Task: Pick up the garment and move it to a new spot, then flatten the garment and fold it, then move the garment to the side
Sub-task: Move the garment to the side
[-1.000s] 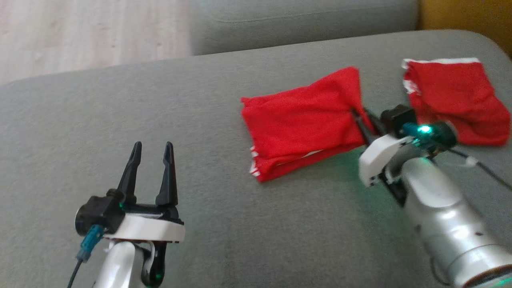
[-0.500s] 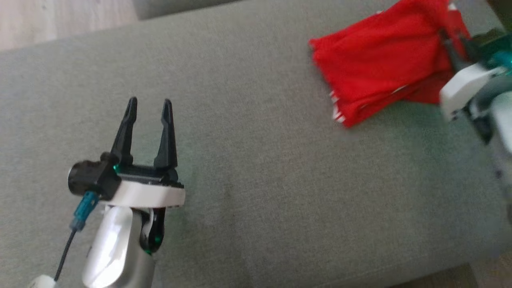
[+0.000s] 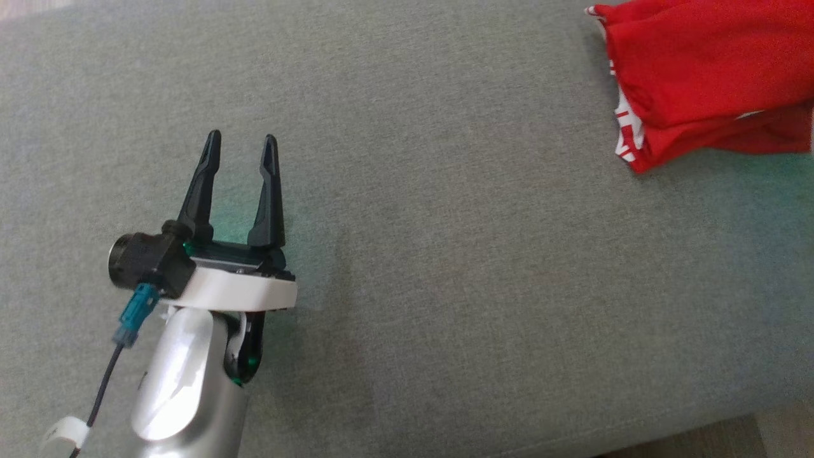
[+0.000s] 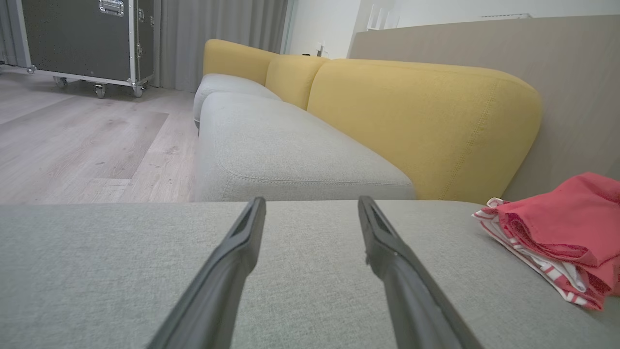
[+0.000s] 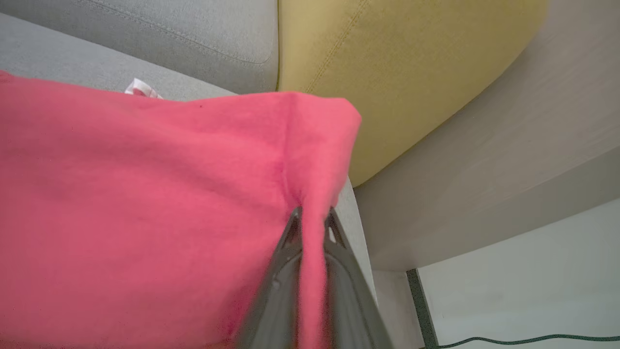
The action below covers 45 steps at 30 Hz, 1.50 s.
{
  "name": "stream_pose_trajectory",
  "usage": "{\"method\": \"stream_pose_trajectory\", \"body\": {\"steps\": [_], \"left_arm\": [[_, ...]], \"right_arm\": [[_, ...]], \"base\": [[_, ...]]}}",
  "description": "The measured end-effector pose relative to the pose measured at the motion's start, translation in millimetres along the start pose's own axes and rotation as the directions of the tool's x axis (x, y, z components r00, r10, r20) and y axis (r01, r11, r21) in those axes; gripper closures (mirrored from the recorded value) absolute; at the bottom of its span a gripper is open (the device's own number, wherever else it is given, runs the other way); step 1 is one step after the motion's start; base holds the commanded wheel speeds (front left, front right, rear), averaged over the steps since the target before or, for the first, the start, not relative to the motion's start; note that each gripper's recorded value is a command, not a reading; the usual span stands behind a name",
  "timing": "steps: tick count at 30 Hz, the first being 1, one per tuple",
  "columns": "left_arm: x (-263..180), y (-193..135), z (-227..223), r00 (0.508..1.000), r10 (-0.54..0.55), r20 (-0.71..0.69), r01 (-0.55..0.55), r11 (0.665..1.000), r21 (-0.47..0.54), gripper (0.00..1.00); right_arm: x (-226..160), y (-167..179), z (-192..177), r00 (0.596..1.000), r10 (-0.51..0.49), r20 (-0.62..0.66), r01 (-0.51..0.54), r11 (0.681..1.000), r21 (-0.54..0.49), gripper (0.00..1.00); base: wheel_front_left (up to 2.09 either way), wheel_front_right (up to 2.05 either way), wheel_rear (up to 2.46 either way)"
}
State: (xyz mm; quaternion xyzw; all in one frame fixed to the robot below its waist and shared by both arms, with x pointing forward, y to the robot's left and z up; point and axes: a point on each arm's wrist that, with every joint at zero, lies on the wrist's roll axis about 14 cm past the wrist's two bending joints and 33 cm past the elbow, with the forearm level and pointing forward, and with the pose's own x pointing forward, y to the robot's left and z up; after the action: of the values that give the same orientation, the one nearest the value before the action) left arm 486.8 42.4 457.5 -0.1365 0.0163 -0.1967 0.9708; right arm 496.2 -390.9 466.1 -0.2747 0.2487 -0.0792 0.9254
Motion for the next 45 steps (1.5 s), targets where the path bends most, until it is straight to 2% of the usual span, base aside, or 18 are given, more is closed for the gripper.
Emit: {"method": "stream_pose_trajectory", "body": {"steps": [6, 7, 8, 13, 15, 20, 25, 26, 29, 34, 36, 43, 45], "left_arm": [[-2, 8, -2, 1.000, 0.019, -0.006, -0.019, 1.000, 0.002, 0.00], [-2, 8, -2, 1.000, 0.021, -0.006, -0.021, 1.000, 0.003, 0.00], [-2, 8, -1, 1.000, 0.020, -0.004, -0.020, 1.000, 0.004, 0.00], [-3, 3, 9, 1.000, 0.007, 0.015, -0.007, 1.000, 0.010, 0.00], [-4, 2, 16, 0.999, 0.009, 0.031, -0.010, 1.000, 0.014, 0.00], [-13, -2, 33, 0.998, 0.010, 0.064, -0.012, 1.000, 0.028, 0.00], [-36, -1, 47, 0.995, 0.039, 0.087, -0.043, 0.998, 0.040, 0.00], [-36, -1, 47, 0.995, 0.039, 0.087, -0.043, 0.998, 0.040, 0.00], [-50, 2, 58, 0.992, 0.062, 0.112, -0.068, 0.997, 0.049, 0.00], [-75, 9, 76, 0.981, 0.108, 0.159, -0.117, 0.992, 0.048, 0.00], [-89, 13, 78, 0.978, 0.129, 0.164, -0.139, 0.989, 0.051, 0.00], [-110, 24, 81, 0.967, 0.180, 0.178, -0.192, 0.980, 0.052, 0.00], [-116, 30, 78, 0.963, 0.208, 0.170, -0.217, 0.975, 0.038, 0.00]], "right_arm": [[6, -2, -10, 0.999, -0.016, -0.044, 0.017, 1.000, 0.022, 1.00], [5, -3, -11, 0.999, -0.020, -0.048, 0.022, 0.999, 0.030, 0.15], [5, -5, -10, 0.999, -0.027, -0.045, 0.029, 0.999, 0.045, 0.00], [-4, -17, 1, 0.998, -0.069, 0.002, 0.068, 0.989, 0.128, 0.00], [-8, -15, 11, 0.997, -0.070, 0.032, 0.066, 0.989, 0.129, 0.00], [-24, -10, 53, 0.982, -0.078, 0.169, 0.051, 0.987, 0.154, 0.00], [-50, 6, 104, 0.938, -0.069, 0.339, -0.001, 0.979, 0.201, 0.00], [-50, 6, 104, 0.938, -0.069, 0.339, -0.001, 0.979, 0.201, 0.00], [-69, 25, 127, 0.897, -0.054, 0.438, -0.061, 0.968, 0.244, 0.00], [-103, 76, 145, 0.834, 0.000, 0.553, -0.205, 0.929, 0.308, 0.00], [-118, 97, 146, 0.811, 0.010, 0.586, -0.270, 0.893, 0.359, 0.00], [-139, 123, 123, 0.799, -0.002, 0.601, -0.352, 0.810, 0.470, 0.00], [-145, 129, 111, 0.803, -0.007, 0.597, -0.372, 0.776, 0.510, 0.00]], "base": [[0.00, 0.00, 0.00], [0.00, 0.00, 0.00], [0.00, 0.00, 0.00], [0.00, 0.00, 0.00], [0.00, 0.00, 0.00], [0.00, 0.00, 0.00], [0.00, 0.00, 0.00], [0.00, 0.00, 0.00], [0.00, 0.00, 0.00], [0.00, 0.00, 0.00], [0.00, 0.00, 0.00], [0.00, 0.00, 0.00], [0.00, 0.00, 0.00]]}}
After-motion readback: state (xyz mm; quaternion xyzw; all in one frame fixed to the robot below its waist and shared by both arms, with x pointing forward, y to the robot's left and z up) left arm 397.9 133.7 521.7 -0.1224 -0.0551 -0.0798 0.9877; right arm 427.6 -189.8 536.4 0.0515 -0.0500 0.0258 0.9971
